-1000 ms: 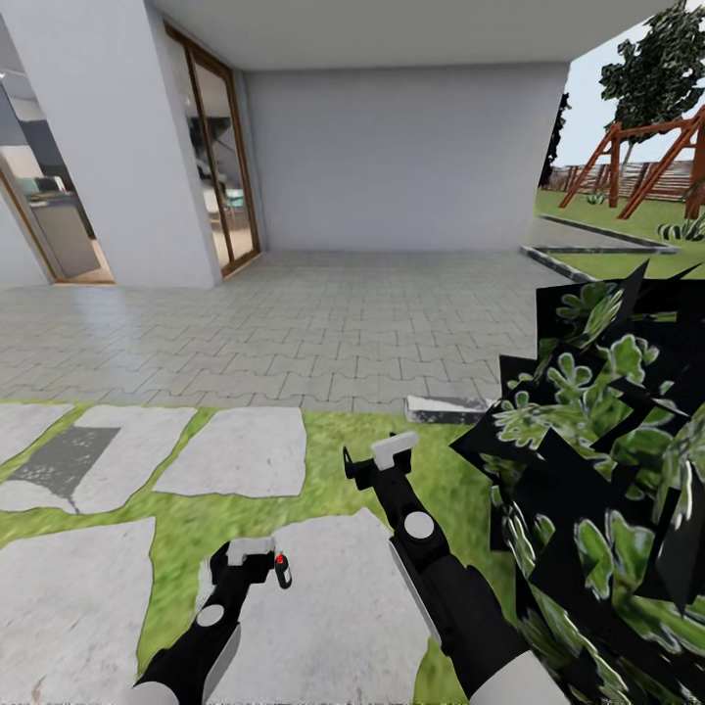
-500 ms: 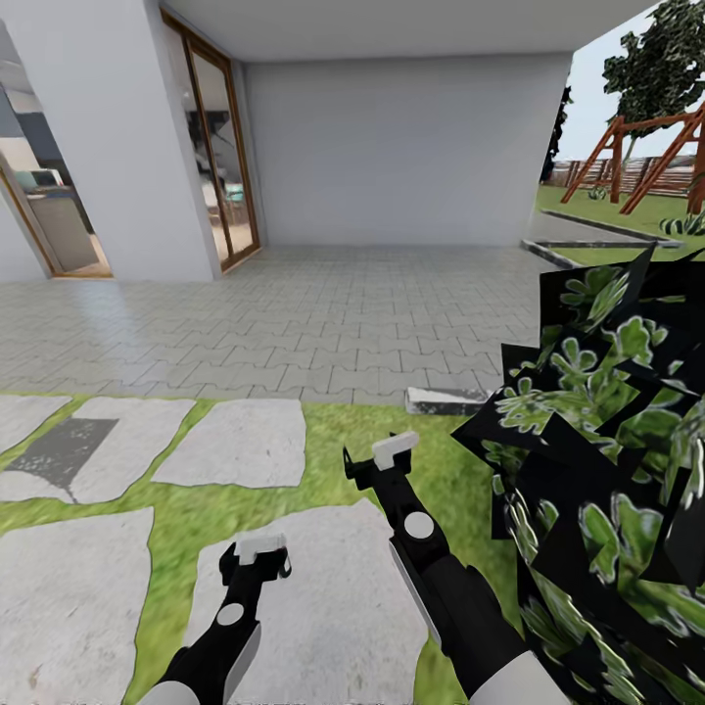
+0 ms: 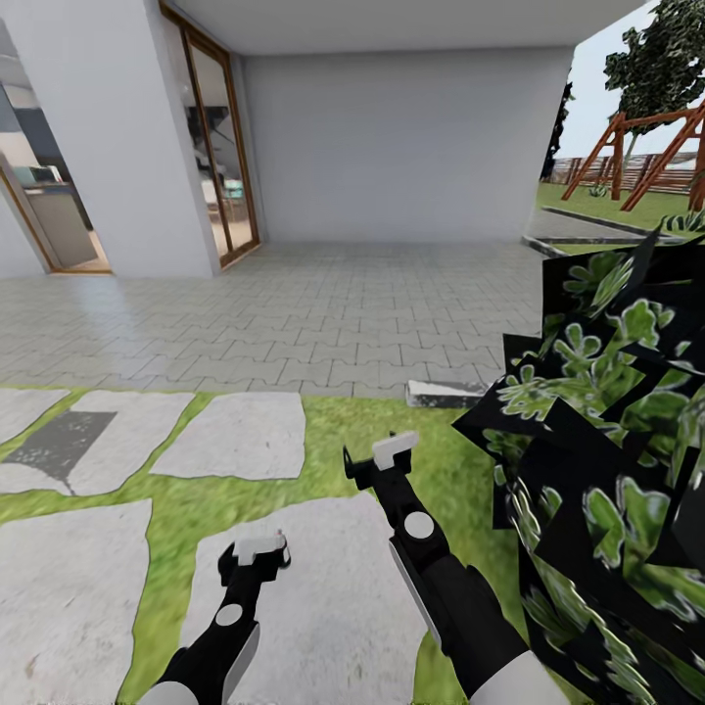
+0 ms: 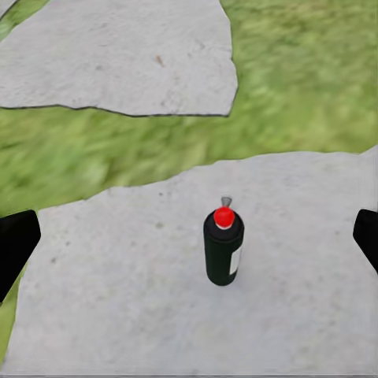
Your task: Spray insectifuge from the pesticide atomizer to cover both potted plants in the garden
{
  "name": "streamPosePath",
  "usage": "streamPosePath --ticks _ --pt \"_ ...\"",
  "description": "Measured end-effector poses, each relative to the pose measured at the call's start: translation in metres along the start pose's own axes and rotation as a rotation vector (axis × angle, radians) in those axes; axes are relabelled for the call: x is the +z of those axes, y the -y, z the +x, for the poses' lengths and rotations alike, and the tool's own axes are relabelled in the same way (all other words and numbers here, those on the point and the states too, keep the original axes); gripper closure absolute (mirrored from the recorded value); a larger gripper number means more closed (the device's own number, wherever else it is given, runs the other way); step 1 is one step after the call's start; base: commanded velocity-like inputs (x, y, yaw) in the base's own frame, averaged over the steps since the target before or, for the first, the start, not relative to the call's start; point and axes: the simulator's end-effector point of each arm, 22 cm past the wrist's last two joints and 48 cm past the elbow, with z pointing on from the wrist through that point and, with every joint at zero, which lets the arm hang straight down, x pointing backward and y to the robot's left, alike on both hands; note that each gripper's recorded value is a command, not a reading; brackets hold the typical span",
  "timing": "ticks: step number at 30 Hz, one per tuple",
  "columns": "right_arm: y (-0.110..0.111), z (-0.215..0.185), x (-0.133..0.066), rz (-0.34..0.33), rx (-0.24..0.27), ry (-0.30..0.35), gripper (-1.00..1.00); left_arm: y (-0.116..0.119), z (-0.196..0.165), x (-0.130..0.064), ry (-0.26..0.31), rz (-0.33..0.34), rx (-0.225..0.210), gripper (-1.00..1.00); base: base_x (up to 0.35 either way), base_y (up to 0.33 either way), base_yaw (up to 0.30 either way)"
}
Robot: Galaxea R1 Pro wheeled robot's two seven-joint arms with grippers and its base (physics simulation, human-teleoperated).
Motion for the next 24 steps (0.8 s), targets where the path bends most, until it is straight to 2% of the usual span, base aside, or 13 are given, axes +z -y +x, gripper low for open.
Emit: streamPosePath --ticks 24 --pt "-0.007 0.062 0.014 -0.017 0.026 -0.091 -1.00 0.001 0.059 0.010 -0.098 -0.001 0.014 -1.00 0.000 0.000 0.000"
